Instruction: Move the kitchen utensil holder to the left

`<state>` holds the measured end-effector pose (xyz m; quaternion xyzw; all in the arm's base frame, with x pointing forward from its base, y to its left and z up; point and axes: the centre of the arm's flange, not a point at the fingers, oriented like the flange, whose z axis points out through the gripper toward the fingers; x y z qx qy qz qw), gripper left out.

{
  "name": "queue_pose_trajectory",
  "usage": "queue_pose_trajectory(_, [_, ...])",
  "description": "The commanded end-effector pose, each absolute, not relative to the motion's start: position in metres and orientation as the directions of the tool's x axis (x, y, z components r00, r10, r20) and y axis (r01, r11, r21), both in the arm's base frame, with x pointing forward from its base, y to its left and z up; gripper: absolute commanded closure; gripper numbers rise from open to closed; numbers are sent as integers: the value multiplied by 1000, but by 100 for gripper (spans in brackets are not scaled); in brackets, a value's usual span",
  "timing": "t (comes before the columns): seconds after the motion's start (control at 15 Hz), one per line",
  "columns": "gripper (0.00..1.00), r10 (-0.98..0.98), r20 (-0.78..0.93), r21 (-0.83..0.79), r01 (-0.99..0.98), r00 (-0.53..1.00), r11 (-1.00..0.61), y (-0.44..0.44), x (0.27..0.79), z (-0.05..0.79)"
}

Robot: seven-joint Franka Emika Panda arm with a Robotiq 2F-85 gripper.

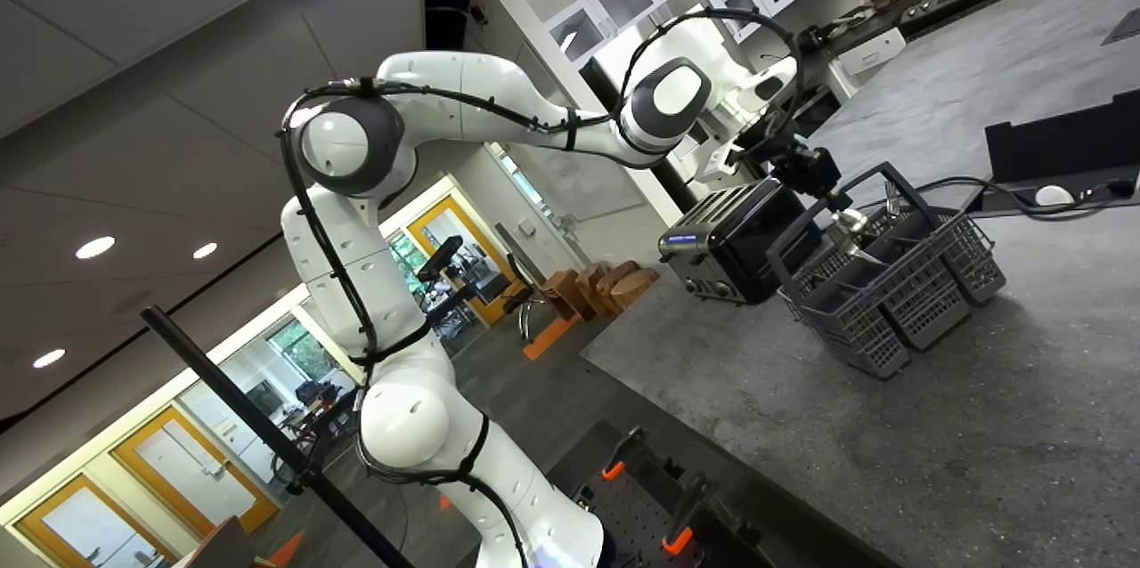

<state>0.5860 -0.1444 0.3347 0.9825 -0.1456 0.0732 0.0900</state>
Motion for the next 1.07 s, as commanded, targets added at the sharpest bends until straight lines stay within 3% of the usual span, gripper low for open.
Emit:
queue_pose_trajectory(0.0, [95,-286,186,172,-318,940,-932,-138,570,343])
queue_pose_trajectory(0.2, [95,-286,176,174,-316,942,-933,-139,567,339])
queue_pose_trajectory(0.27, [56,-284,175,175,-313,943,-933,-140,566,339])
queue_pose_trajectory(0.47, [41,-278,193,162,-310,941,-937,-141,561,355])
queue_pose_trajectory(0.8, [2,-179,199,137,-209,963,-968,-145,538,411])
queue_pose_trajectory(1.0, [0,-145,151,146,-167,978,-975,-145,521,439])
